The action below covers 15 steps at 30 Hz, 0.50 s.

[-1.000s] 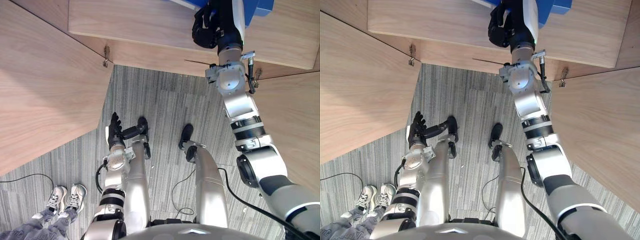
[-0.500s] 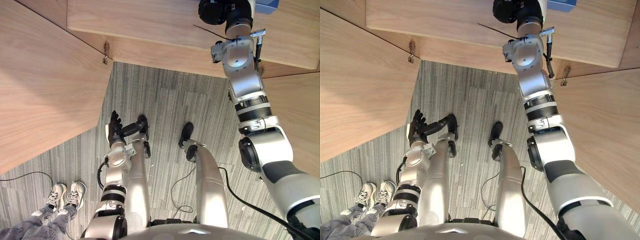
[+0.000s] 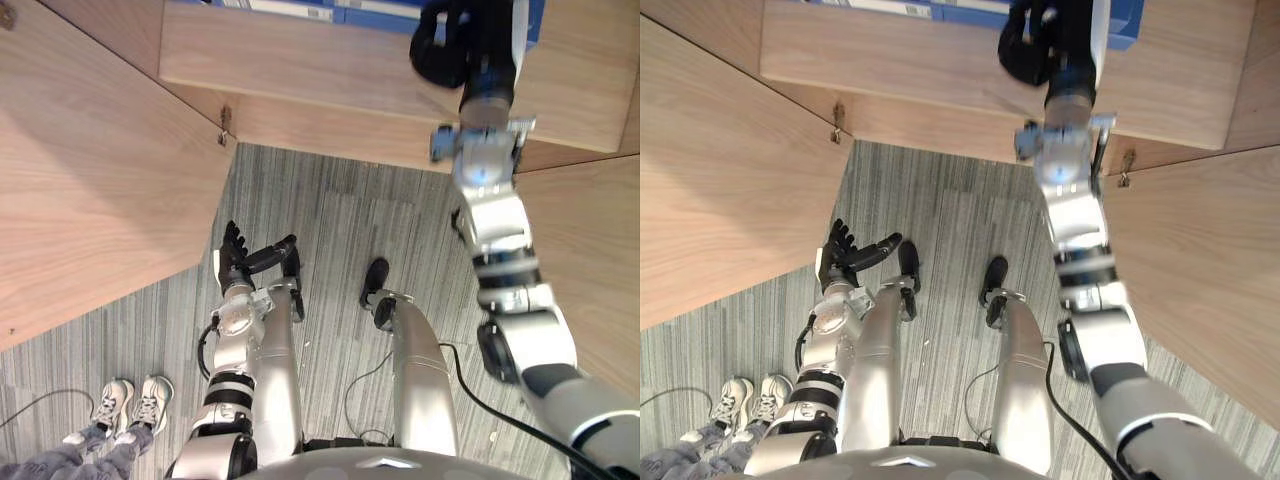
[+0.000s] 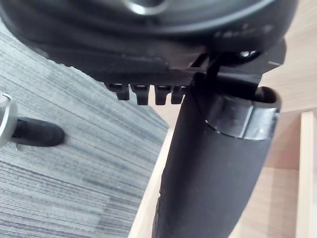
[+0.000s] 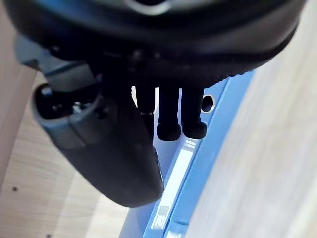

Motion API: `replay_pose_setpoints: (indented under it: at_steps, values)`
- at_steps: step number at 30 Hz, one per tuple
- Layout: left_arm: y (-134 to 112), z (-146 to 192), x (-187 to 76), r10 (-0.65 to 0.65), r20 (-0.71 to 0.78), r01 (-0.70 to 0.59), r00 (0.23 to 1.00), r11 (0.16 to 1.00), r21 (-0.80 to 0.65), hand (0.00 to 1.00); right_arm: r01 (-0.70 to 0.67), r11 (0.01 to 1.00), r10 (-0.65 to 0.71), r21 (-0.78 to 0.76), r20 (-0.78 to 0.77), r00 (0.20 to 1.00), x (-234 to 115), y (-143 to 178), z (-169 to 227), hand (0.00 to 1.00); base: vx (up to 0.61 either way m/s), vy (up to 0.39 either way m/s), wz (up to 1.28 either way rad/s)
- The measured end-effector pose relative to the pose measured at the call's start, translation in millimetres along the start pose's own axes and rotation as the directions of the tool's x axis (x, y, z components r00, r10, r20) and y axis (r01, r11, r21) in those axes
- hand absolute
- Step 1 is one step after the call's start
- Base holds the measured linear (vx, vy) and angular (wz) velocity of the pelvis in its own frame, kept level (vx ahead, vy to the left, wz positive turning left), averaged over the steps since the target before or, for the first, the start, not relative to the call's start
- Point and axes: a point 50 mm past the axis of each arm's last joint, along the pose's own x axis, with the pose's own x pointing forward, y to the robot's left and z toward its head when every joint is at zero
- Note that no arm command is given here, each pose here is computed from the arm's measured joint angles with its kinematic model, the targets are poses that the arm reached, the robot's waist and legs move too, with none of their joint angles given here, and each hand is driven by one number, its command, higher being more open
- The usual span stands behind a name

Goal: Walk over to the cabinet, pick up the folder, carry it to the office cabinet, place the folder inside the office cabinet, then close the office cabinet door

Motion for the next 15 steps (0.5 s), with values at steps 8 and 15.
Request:
replay_pose_setpoints:
  at_steps: [8, 15]
  values:
    - [18.9, -42.7, -24.1, 0.006, -0.144, 0.009, 0.990, 0.995, 0.100, 1.00, -0.199, 0.970, 0.229, 0.137, -0.258, 0.939, -120.2, 19.7, -62.1, 0.00, 0.07, 0.013, -0.07]
    - [46.7, -103.2, -60.2, 0.026, -0.385, 0.076, 0.923, 0.966, 0.247, 1.00, -0.268, 0.949, 0.314, 0.163, -0.505, 0.804, -208.9, 22.3, -108.9, 0.00, 0.18, 0.025, -0.10]
